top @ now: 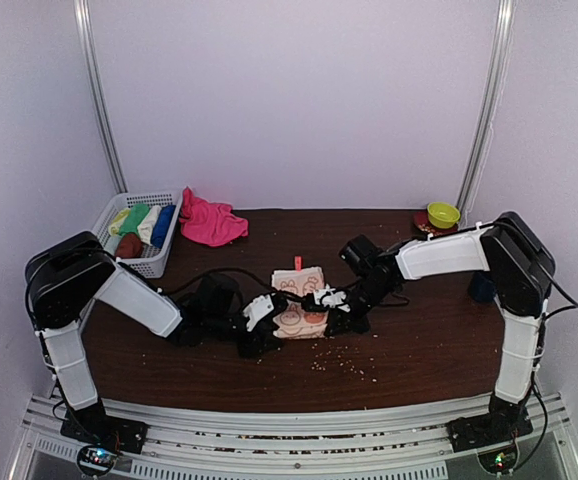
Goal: Roll the towels
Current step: Roll the towel at the center of the board.
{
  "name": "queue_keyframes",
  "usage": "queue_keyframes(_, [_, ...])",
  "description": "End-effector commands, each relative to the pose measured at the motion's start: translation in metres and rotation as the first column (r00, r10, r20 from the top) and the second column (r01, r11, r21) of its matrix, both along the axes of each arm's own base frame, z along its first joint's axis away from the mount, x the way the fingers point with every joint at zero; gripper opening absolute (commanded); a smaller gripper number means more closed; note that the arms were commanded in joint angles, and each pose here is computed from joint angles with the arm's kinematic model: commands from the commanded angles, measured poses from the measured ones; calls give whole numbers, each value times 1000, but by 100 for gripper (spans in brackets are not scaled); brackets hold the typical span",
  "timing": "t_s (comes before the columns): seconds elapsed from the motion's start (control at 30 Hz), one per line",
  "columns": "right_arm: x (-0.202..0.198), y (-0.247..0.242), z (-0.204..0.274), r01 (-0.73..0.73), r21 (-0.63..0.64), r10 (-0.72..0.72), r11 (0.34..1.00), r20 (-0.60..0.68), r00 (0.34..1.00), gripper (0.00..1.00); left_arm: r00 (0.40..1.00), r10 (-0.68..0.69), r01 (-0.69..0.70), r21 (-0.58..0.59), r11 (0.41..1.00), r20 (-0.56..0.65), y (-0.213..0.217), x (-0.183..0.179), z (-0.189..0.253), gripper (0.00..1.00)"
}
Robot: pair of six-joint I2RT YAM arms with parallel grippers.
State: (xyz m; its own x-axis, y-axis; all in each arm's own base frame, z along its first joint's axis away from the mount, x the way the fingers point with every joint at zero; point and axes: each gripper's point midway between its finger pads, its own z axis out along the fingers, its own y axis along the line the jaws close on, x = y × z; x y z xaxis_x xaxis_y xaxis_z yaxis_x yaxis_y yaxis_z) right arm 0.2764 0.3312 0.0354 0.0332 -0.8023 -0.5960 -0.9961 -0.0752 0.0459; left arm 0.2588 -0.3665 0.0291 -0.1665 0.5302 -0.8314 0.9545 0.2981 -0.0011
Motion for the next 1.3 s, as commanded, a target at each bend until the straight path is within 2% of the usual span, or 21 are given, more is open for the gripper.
queue_keyframes(0.0, [-4, -4, 0, 38, -16, -40, 999, -110, 993, 0, 998, 60, -59, -55, 997, 32, 2, 15, 19, 44])
queue_keyframes(0.23, [5, -11, -13, 97, -79, -111, 992, -210, 971, 0, 995, 102, -101, -56, 993, 14, 2, 24, 16, 39])
queue_keyframes(0.57, [12, -11, -15, 142, -101, -164, 985, -266, 950, 1, 991, 129, -130, -70, 989, -28, 2, 29, 22, 32])
queue_keyframes(0.63, [13, -11, -16, 150, -114, -176, 982, -274, 945, 1, 990, 138, -139, -76, 987, -22, 5, 29, 26, 34])
queue_keyframes(0.7, [14, -11, -19, 157, -123, -187, 980, -284, 940, 1, 989, 146, -146, -97, 984, -12, 7, 27, 34, 45])
queue_keyframes(0.83, [15, -10, -22, 161, -136, -195, 978, -297, 934, 1, 989, 149, -147, -138, 979, 4, 5, 29, 51, 55])
queue_keyframes(1.07, [17, -12, -23, 173, -153, -212, 973, -301, 930, 2, 991, 134, -133, -119, 984, -4, -9, 40, 50, 53])
queue_keyframes(1.27, [20, -13, -25, 180, -163, -222, 970, -299, 928, 3, 996, 79, -82, -129, 988, -29, -12, 29, 44, 52])
